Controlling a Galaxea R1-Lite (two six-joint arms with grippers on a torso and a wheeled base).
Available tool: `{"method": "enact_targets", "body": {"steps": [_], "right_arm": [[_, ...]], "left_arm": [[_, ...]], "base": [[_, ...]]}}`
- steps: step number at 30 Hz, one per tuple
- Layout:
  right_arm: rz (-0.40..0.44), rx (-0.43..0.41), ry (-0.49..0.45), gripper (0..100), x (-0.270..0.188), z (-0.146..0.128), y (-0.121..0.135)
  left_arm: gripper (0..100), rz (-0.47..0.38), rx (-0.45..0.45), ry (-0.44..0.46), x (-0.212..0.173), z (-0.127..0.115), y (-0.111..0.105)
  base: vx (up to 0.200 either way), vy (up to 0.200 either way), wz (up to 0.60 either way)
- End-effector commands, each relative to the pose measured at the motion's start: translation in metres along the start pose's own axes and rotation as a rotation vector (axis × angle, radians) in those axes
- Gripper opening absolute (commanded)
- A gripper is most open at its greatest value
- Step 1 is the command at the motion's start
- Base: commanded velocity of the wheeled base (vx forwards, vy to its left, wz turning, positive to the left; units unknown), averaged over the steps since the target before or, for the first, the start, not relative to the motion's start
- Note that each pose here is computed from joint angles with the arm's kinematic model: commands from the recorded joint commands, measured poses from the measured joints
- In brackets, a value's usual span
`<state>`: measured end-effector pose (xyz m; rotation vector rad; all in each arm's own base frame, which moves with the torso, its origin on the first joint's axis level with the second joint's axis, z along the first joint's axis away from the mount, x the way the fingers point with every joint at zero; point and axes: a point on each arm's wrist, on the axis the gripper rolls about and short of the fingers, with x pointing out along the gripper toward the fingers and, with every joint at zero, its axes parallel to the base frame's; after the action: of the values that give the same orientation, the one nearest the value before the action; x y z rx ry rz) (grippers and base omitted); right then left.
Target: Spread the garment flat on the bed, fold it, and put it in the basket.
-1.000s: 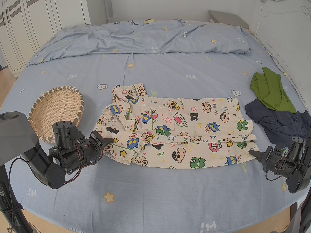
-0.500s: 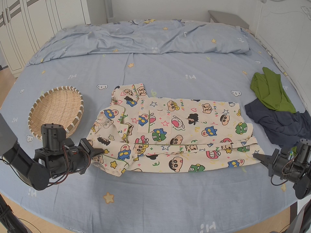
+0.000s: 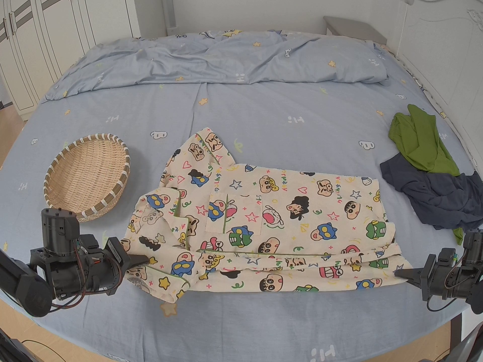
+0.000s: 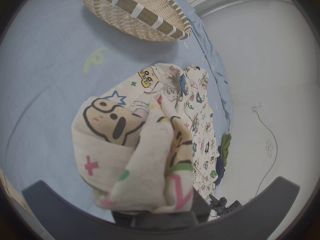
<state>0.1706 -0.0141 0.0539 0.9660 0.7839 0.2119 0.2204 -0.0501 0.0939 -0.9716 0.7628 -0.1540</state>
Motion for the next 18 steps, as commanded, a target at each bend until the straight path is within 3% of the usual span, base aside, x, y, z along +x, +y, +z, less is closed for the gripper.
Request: {"method": "enact_targets", "body": {"steps": [1,7,12,18], "right_arm": [[-0.009,-0.052,-0.032,0,-0.023,-0.010,0.006],[-0.104,-0.035,-0.013,0,-0.038,-0.019,-0.007],[-0.149,-0.010,0.011,0,-0.041,-0.023,-0.014],[-0.132,-0.019,0.023,0,-0.041,-0.023,-0.013]], "left_arm": [[0,-0.025,0.041,0.058,-0.023,-0.027,0.001],[0,0.023,0.087,0.212,-0.042,-0.062,0.008],[0,0.043,0.110,0.250,-0.045,-0.068,0.009],[0,0.064,0.116,0.262,-0.040,-0.069,0.012]], "base": [[0.000,0.000,0.00],[0.000,0.000,0.00],[0.000,0.000,0.00],[0.000,0.000,0.00]]}}
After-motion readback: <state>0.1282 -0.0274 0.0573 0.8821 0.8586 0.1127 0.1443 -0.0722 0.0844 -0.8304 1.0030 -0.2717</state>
